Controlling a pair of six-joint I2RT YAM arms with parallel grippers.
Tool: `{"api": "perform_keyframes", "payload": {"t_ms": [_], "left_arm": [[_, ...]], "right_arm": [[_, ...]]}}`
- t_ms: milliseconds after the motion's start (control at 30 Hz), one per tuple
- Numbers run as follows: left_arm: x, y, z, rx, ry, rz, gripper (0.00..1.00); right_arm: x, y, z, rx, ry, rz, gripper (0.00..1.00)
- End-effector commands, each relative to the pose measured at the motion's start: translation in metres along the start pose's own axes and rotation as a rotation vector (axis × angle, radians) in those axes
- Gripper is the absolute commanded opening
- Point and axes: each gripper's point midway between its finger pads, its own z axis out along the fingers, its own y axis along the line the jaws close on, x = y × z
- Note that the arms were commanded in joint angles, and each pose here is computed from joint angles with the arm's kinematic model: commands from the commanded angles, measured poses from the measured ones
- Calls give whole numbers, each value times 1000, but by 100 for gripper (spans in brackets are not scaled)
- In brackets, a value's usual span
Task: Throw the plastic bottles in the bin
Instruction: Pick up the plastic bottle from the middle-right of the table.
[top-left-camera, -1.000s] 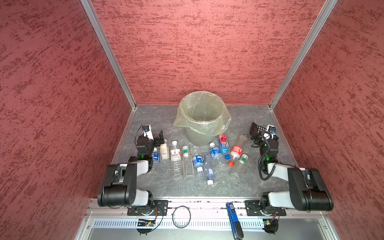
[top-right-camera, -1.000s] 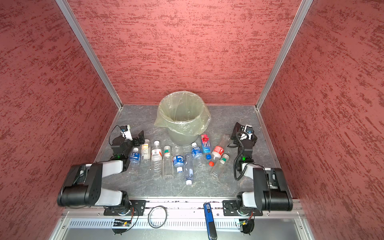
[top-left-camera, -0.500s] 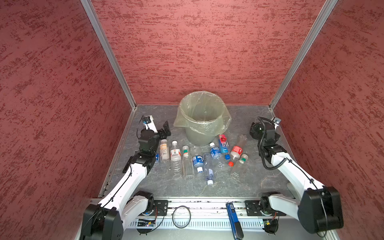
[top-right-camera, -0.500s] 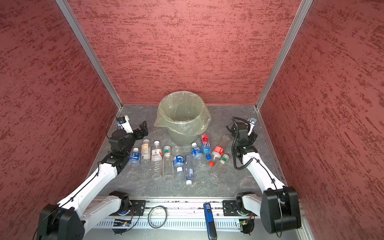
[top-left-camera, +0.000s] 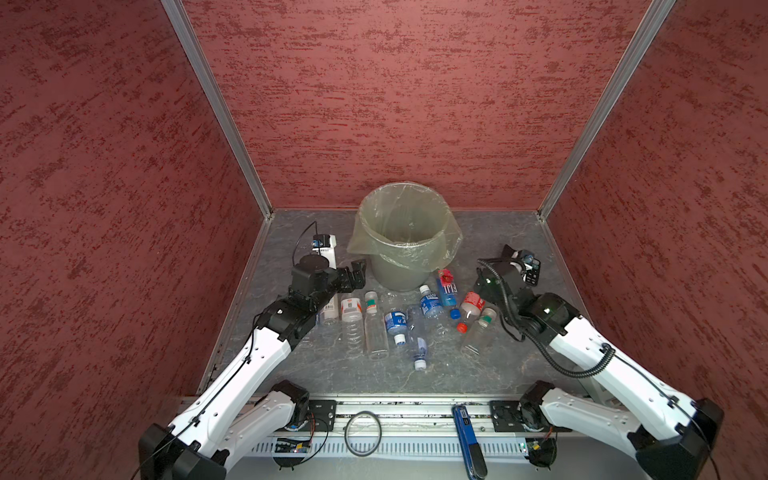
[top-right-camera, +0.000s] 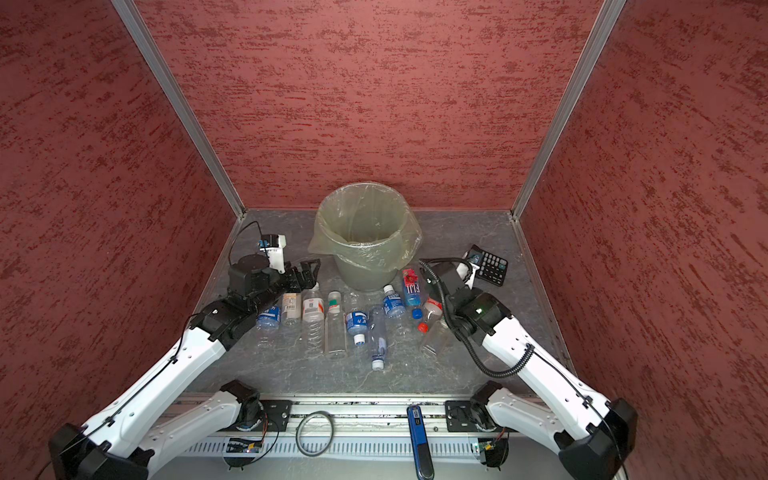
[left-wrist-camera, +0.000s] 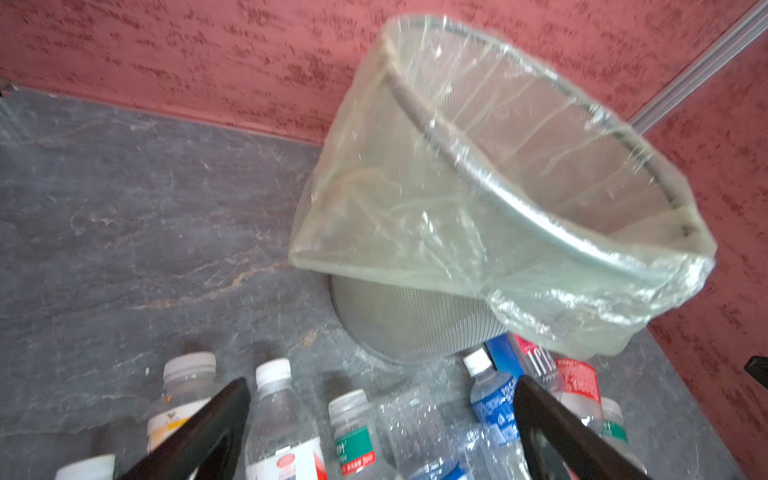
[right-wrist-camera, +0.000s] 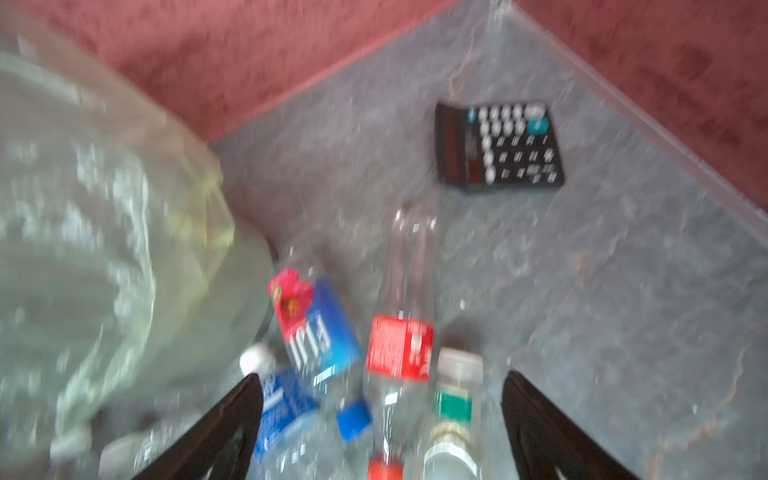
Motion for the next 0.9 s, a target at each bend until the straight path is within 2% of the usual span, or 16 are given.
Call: {"api": "perform_keyframes", "payload": {"t_ms": [0, 233, 400, 633, 867], "left_arm": [[38, 6, -7, -29, 130, -17, 97], [83, 13, -16, -56, 214, -30, 94], [96, 19, -20, -61, 227, -35, 94], [111, 25, -21, -68, 262, -36, 94], [111, 27, -28, -70, 253, -41, 94]], "right_arm": [[38, -28, -15, 116, 93, 82, 89], [102, -47, -15, 171, 228, 155, 87], [133, -46, -6, 114, 319, 207, 88], [150, -47, 3, 125, 368, 179, 92], [147, -60, 17, 170, 375, 175, 91]]}}
